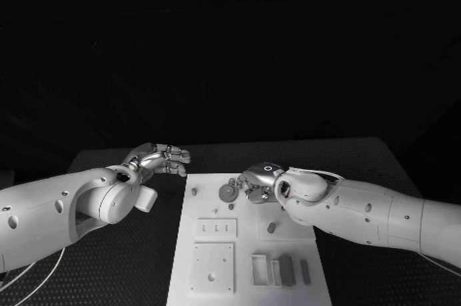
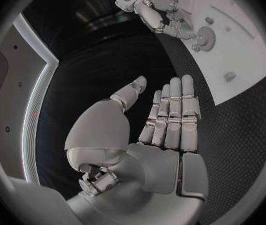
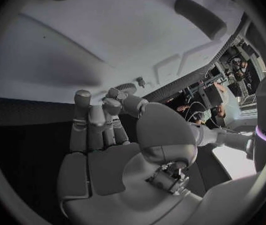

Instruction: Assemble the parts on the task board

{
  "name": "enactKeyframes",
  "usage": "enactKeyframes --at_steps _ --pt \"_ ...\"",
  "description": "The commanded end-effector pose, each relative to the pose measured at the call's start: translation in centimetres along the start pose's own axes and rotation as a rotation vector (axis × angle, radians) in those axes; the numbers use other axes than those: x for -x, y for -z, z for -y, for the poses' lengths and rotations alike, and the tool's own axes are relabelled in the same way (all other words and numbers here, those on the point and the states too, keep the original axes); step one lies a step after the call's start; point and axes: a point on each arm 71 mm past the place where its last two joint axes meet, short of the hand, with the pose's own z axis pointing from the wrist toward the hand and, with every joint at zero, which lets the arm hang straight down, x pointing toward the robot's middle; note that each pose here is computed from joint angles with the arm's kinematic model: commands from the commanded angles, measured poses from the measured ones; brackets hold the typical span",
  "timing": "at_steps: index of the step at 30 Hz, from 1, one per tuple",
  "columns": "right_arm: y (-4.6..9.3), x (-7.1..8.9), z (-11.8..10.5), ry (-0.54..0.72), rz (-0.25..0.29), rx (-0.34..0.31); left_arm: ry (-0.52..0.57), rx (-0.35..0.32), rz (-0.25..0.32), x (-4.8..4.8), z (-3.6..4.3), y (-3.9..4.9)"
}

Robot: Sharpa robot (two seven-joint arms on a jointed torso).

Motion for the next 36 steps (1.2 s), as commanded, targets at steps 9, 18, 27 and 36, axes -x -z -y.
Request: enactKeyframes --at_steps 9,18,27,36 --pt "2.1 2.9 1.9 -0.167 0.185 0.015 -0.004 -0.023 -0.015 0.19 0.18 -0.65" --pt "4.6 4.2 5.8 -0.297 0.192 -0.046 -0.007 -0.022 -0.021 0.32 0.05 -1.28" --pt "6.6 4.0 9.1 -0.307 0.160 -0.109 -0.010 -0.014 -0.032 0.64 -0.61 -1.67" --pt "8.6 3.6 11.4 -0.299 0.145 -0.141 -0.016 -0.007 -0.044 0.58 -1.09 -1.74"
